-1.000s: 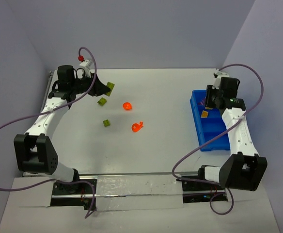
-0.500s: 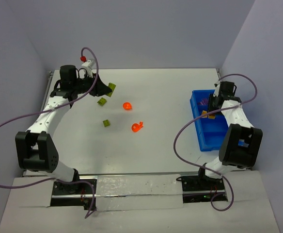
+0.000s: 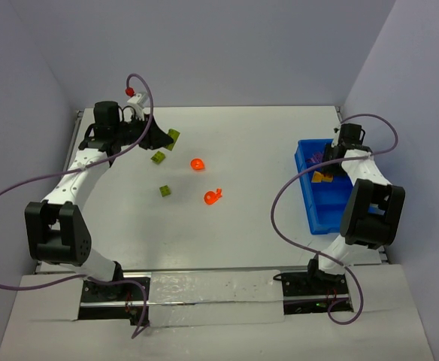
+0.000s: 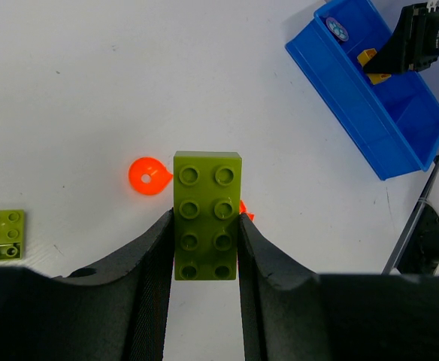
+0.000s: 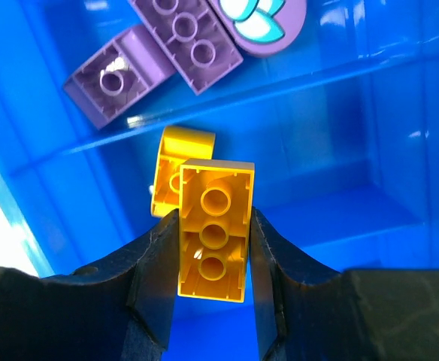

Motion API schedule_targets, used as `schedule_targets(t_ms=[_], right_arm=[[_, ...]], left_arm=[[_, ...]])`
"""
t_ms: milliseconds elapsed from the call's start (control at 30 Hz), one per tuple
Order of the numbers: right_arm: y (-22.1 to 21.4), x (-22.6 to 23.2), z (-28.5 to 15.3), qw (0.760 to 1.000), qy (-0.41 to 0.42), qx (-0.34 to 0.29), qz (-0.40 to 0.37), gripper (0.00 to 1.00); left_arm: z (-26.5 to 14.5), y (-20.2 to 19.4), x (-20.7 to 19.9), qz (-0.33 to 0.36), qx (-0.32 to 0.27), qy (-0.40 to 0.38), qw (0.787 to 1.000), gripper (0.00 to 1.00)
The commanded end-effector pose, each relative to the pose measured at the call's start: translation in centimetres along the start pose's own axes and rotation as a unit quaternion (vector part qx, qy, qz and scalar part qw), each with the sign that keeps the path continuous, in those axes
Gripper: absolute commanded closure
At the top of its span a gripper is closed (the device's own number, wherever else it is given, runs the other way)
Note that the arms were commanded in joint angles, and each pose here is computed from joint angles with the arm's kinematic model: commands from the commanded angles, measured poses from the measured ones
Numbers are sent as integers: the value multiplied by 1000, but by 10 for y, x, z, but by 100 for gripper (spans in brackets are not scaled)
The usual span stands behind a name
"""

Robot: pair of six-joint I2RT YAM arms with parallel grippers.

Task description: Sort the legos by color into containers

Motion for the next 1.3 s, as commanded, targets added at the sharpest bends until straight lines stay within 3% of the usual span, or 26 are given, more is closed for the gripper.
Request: schedule_targets(t_ms=[0, 300, 567, 733, 800, 933, 1067, 1167, 1267], right_arm=[[21, -3, -4, 999, 1, -14, 40, 89], [25, 5, -18, 987, 12, 14, 157, 96], [16, 5, -11, 983, -5, 32, 183, 82], [19, 8, -14, 981, 11, 26, 192, 31], [20, 8, -19, 981, 16, 19, 193, 20], [26, 8, -39, 981, 37, 0, 189, 17], [38, 21, -85, 980, 133, -80, 122, 15], [46, 49, -131, 947, 267, -176, 27, 1], [47, 100, -157, 905, 382, -171, -79, 0]], left_arm=[[-1, 18, -6, 24, -21, -3, 1000, 100], [-4, 18, -8, 29, -23, -1, 999, 100], [-6, 20, -9, 31, -26, -1, 999, 100], [-6, 20, -10, 30, -28, -1, 999, 100], [-7, 20, -10, 30, -28, 0, 999, 100], [-8, 20, -12, 33, -28, -4, 999, 100], [-13, 19, -26, 48, -29, -56, 997, 100], [-18, 13, -41, 49, -24, -134, 989, 100], [-22, 5, -56, 40, -6, -220, 975, 100]])
Point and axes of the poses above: each gripper's point midway between its finger pads, its own z axis out along the fingers, its own x axis along the line the jaws close on, y = z × x, the point moved 8 cm from there along -z, back along the fingers, and after that the axes turned 1 degree about z, right-handed, at the moved point
